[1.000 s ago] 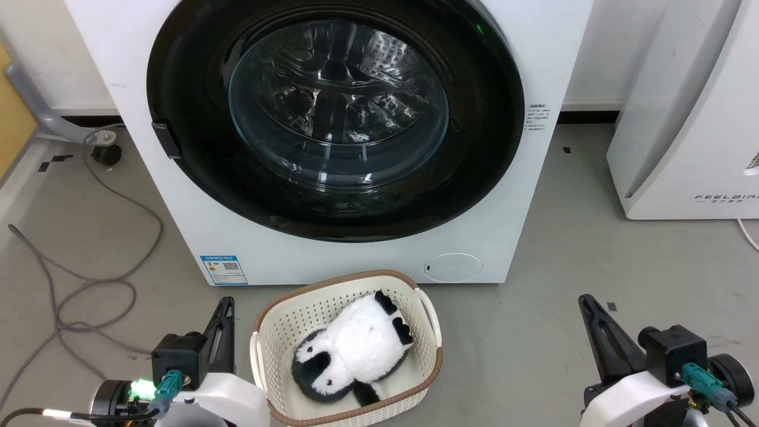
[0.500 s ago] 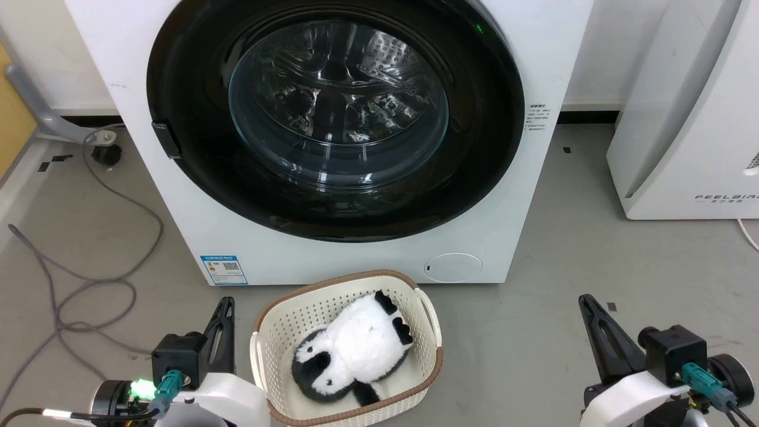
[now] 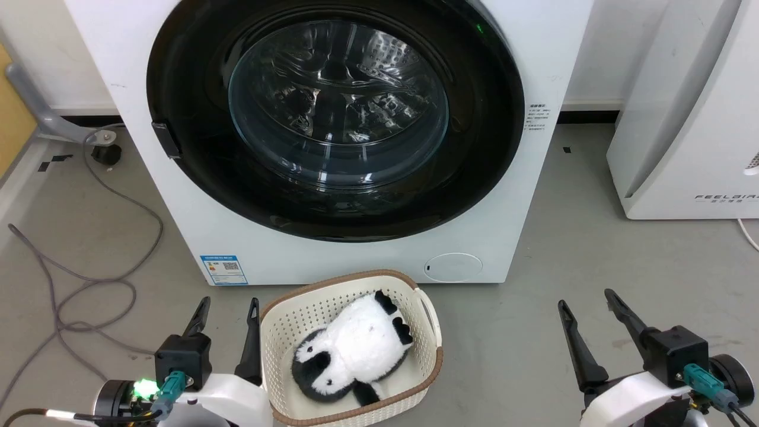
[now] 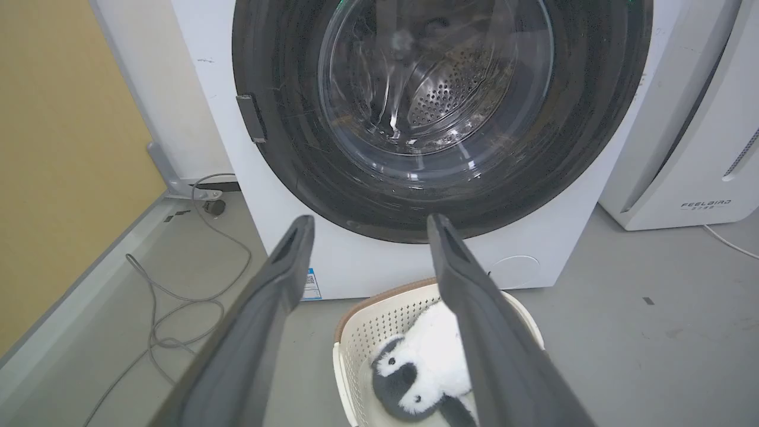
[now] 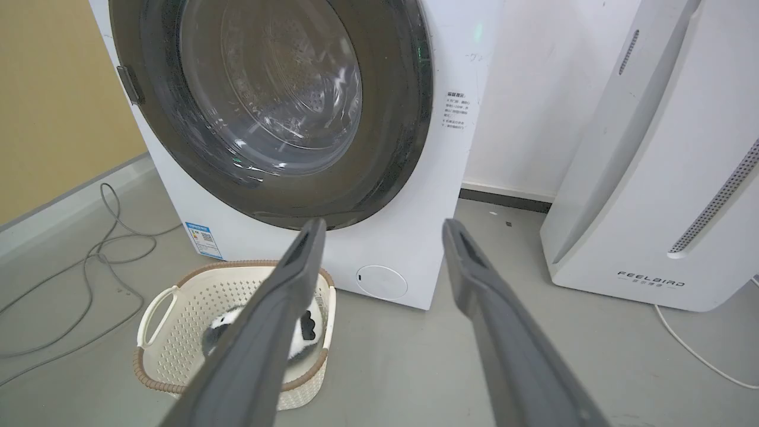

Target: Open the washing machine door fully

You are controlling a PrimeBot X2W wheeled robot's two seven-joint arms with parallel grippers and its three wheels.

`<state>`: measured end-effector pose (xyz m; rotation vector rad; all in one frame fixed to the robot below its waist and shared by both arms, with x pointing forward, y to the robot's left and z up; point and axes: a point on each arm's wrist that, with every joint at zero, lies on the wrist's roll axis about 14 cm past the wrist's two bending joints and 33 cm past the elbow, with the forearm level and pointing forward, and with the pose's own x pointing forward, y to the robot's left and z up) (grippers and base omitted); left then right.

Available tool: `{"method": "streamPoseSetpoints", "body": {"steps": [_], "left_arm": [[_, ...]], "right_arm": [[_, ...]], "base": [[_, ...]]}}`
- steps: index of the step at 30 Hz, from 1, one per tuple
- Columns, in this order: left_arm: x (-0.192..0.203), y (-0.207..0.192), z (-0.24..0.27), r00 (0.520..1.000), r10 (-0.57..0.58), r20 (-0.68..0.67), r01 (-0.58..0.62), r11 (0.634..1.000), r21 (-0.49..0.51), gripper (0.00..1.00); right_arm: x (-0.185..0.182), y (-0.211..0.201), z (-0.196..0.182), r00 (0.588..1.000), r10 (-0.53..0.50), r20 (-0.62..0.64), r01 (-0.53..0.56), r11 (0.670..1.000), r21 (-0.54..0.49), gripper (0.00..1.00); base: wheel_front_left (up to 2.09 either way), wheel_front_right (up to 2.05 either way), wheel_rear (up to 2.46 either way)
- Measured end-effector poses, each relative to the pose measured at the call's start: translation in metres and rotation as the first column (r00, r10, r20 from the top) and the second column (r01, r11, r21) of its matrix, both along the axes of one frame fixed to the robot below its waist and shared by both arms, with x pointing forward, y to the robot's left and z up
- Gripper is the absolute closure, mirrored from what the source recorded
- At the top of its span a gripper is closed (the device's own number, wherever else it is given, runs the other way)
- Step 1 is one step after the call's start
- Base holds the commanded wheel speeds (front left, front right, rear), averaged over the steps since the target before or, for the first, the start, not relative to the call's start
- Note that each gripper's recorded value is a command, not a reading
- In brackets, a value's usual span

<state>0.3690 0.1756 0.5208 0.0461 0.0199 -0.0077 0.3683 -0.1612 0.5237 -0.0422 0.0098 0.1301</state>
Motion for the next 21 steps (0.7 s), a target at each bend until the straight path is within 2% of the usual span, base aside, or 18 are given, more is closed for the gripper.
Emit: {"method": "streamPoseSetpoints", "body": {"steps": [21], "left_arm": [[0.0013, -0.0069, -0.001, 1.0, -0.014, 0.023, 0.014, 1.0, -0.001, 0.0]], "right_arm": [[0.0036, -0.0044, 0.0005, 1.0, 0.012, 0.021, -0.013, 0.999, 0.051, 0.0]], "base": [[0.0, 0.0, 0.0]]}}
